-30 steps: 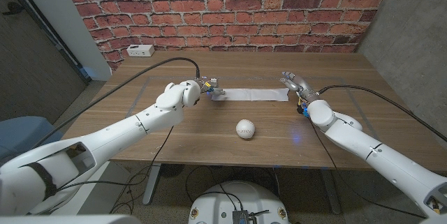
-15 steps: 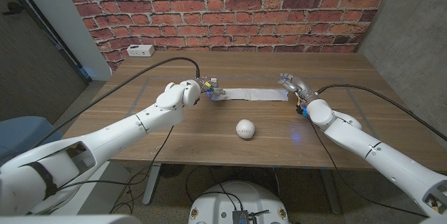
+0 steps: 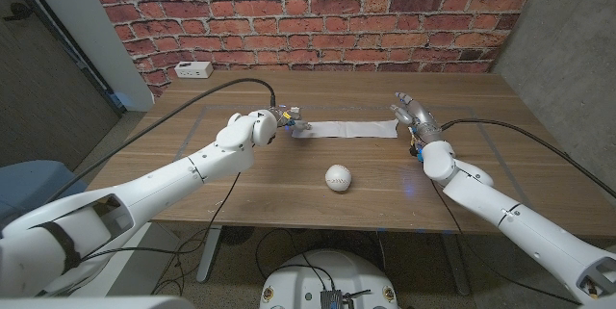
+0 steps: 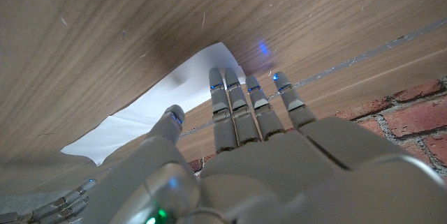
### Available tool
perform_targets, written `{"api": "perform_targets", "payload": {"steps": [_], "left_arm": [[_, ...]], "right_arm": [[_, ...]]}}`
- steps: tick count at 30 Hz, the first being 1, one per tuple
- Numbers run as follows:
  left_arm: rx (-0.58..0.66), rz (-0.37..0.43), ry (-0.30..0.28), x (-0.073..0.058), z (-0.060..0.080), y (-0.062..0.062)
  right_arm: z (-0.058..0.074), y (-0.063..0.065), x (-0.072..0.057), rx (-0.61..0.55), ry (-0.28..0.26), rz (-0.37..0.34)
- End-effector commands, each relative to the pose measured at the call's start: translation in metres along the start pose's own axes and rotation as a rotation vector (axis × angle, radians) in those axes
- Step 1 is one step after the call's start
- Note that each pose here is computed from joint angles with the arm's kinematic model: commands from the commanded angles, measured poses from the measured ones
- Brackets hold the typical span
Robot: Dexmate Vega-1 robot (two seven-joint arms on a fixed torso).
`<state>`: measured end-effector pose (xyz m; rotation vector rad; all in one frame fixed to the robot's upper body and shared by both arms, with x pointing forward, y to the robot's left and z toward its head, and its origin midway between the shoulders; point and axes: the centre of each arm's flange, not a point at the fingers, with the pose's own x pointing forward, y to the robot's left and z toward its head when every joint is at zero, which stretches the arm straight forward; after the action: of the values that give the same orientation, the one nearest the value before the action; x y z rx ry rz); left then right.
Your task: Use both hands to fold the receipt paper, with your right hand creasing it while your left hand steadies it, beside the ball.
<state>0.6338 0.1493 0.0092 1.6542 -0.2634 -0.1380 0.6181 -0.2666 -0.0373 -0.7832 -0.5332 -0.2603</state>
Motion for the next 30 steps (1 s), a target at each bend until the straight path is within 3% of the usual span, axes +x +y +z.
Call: {"api": "perform_targets", "payload": {"steps": [1, 10, 22, 30], "left_arm": [[0.001, 0.001, -0.006, 0.002, 0.002, 0.001], [0.001, -0.001, -0.005, 0.001, 0.004, 0.001], [-0.001, 0.000, 0.001, 0.000, 0.004, 0.000], [0.002, -0.004, 0.001, 0.000, 0.006, -0.001]], "right_arm": [[-0.003, -0.001, 0.005, -0.057, 0.099, 0.029], [-0.006, 0.006, 0.015, -0.039, 0.133, 0.104], [-0.010, 0.012, 0.019, 0.131, 0.128, 0.192], [-0.018, 0.017, 0.019, 0.378, 0.099, 0.272]]}}
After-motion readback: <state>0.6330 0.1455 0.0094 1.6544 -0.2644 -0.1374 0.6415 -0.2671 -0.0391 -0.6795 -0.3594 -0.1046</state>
